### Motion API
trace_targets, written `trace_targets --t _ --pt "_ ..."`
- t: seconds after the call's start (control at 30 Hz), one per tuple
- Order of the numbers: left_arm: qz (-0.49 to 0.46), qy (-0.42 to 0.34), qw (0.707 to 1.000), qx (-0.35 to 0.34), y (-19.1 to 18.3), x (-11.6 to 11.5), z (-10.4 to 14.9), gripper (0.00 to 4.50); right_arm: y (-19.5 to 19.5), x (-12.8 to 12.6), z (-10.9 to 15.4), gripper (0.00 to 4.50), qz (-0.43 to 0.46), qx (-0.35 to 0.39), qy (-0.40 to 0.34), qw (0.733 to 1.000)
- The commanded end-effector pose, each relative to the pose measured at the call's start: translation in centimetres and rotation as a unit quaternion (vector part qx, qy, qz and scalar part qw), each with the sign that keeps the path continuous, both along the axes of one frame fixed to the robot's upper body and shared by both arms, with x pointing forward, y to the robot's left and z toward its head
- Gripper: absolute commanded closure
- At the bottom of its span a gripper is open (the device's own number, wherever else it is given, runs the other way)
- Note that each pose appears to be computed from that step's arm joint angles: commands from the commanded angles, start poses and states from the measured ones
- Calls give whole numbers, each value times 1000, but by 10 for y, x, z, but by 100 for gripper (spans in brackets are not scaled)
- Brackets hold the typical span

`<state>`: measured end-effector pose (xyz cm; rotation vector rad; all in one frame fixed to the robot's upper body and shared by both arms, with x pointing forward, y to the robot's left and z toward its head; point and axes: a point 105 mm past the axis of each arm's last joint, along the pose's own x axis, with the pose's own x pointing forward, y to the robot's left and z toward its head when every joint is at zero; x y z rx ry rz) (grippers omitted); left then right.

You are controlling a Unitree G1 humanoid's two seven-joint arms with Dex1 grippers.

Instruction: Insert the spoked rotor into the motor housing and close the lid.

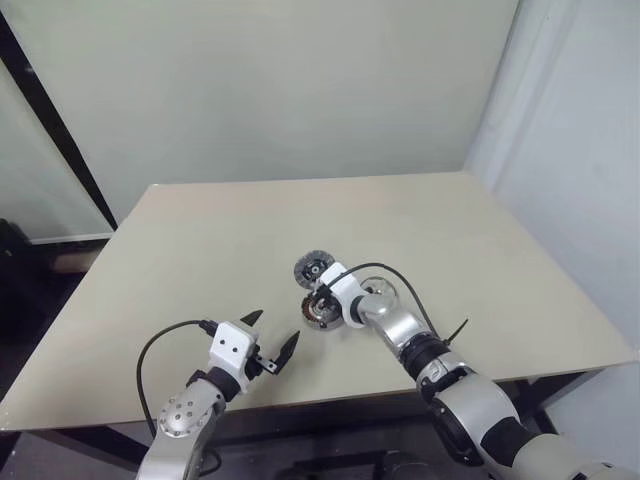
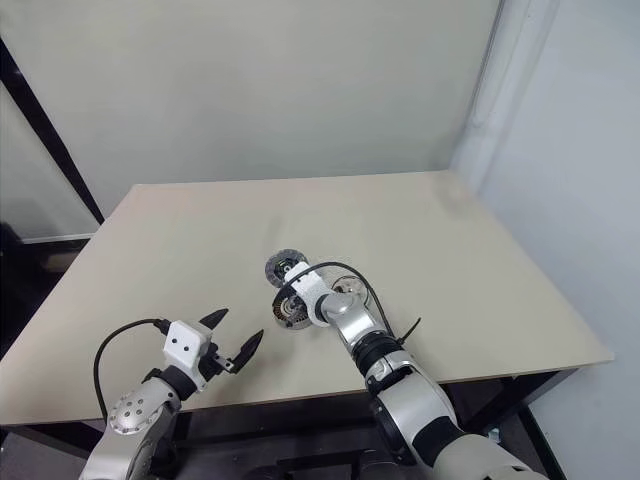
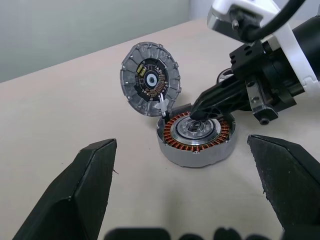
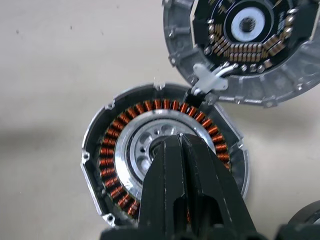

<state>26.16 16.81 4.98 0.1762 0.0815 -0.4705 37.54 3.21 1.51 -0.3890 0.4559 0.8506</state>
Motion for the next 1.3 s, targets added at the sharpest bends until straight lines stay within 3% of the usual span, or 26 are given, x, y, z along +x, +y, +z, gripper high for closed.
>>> trace_targets --t 0.03,0.43,1.3 --pt "-10 -30 1000 1 -4 3 15 0 5 7 17 441 9 1 -30 1000" --pt "-16 -29 999 3 -6 4 15 0 -9 19 26 441 -21 -2 -43 999" --pt "5 -30 999 16 12 7 19 0 3 -2 8 441 29 -30 3 999"
